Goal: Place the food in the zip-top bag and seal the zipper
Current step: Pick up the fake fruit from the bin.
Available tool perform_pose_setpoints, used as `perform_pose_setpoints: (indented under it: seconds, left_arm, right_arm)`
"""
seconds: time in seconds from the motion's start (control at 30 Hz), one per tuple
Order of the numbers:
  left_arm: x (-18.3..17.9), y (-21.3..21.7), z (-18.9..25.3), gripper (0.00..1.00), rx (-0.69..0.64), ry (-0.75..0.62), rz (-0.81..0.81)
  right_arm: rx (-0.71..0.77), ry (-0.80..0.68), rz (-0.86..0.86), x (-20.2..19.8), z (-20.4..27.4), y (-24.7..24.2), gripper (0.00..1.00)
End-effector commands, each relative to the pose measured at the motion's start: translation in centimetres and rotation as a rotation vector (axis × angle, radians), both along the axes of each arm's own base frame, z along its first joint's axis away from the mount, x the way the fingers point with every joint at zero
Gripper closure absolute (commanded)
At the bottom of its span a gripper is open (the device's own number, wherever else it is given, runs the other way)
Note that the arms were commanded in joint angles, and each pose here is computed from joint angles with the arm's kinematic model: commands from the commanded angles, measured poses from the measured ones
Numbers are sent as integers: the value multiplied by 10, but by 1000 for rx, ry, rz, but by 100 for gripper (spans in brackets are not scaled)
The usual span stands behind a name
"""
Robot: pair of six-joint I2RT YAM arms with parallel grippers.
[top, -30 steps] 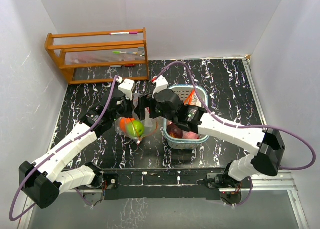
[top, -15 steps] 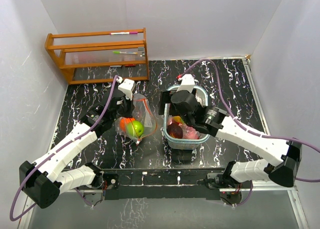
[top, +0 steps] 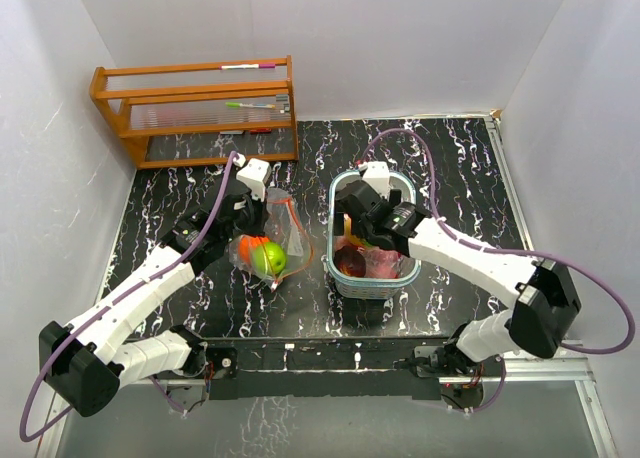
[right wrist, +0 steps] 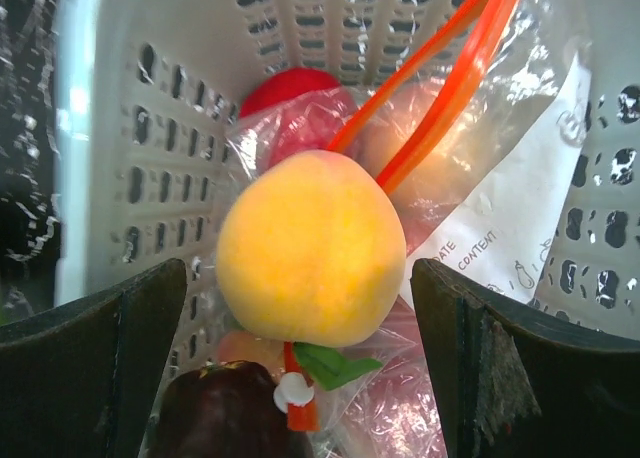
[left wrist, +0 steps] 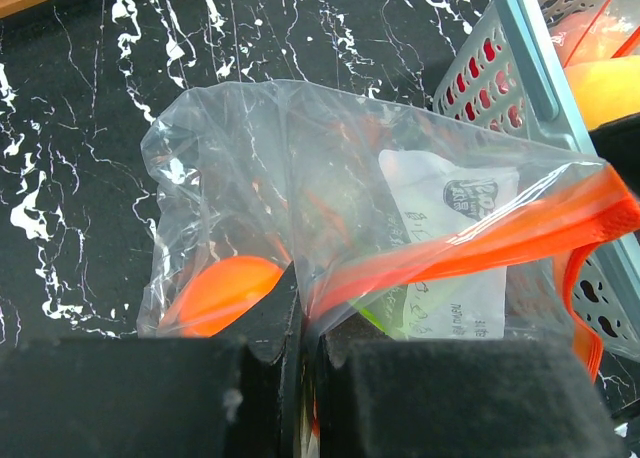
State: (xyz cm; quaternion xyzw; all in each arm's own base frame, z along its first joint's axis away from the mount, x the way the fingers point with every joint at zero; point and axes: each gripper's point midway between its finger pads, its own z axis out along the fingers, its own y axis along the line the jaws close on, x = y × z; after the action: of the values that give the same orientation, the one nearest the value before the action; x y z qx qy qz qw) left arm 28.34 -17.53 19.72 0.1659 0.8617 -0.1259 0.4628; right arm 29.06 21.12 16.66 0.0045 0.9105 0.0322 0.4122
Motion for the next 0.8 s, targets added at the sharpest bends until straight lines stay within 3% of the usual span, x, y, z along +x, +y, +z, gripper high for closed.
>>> perform_pose_setpoints:
  seconds: [0.0, 0.27, 0.37, 0.5, 0.77]
  left_arm:
    - [1, 1, 5, 100, -6, -15, -1]
    - [1, 2, 5, 100, -4, -19, 1]
    - [0, 2, 5, 100, -3, -18, 1]
    - [1, 3, 6, 100, -3, -21, 5]
    - [1, 3, 5, 100, -2, -19, 5]
  right_arm:
    - [13, 29, -20, 3, -19, -1, 1]
    - [32, 49, -39, 8, -44, -10, 1]
    - [51, 38, -27, 9, -39, -7, 10]
    - [89, -5, -12, 10, -17, -6, 23]
    - [237, -151, 149, -6, 70, 4, 24]
